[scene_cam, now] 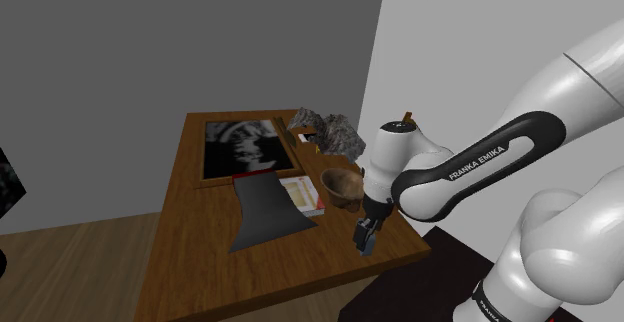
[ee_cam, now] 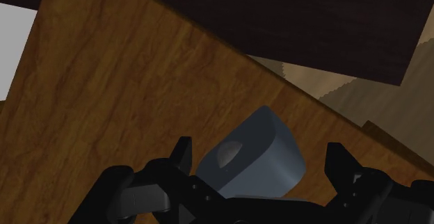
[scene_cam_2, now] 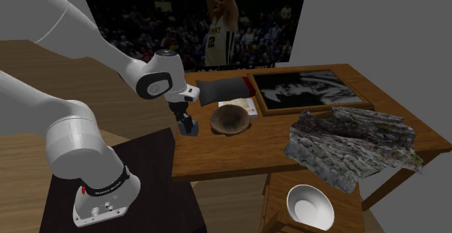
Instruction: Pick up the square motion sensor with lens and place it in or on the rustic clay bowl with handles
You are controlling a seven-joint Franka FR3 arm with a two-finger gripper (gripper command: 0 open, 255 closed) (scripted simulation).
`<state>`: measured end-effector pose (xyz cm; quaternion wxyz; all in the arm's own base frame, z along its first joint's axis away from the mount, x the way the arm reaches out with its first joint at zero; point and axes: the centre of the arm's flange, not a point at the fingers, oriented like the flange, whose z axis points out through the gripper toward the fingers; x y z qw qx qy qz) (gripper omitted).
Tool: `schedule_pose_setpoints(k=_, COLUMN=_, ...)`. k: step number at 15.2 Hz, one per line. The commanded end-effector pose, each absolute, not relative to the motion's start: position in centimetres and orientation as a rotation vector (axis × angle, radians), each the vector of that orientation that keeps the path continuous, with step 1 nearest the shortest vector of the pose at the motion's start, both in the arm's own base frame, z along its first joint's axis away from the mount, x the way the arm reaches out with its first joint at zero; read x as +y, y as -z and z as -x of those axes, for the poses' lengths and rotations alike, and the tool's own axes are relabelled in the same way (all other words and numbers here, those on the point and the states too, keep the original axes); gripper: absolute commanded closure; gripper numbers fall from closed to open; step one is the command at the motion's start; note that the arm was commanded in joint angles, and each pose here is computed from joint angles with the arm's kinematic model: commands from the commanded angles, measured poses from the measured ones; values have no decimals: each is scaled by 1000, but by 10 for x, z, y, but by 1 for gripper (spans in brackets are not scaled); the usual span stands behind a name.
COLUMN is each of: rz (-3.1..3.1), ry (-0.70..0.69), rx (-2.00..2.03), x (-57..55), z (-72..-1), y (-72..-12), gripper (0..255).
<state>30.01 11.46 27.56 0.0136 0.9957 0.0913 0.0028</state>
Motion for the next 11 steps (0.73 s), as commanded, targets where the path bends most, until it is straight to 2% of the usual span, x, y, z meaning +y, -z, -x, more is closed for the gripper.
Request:
schedule_pose_setpoints(k=1, rz=-3101, ry=-9, rx=284, x=115, z=-300, y=-275, gripper=0)
schedule_pose_setpoints(k=4, rz=-3101, ry=-9, rx=284, x=115, z=-300, y=-275, gripper=0)
schedule_pose_setpoints(k=5, rz=-3101, ry=-9, rx=284, x=115, z=-300, y=-275, gripper=255)
schedule_pose_setpoints(k=11, rz=-3101, ry=-9, rx=284, x=115, z=-300, y=-275, gripper=255)
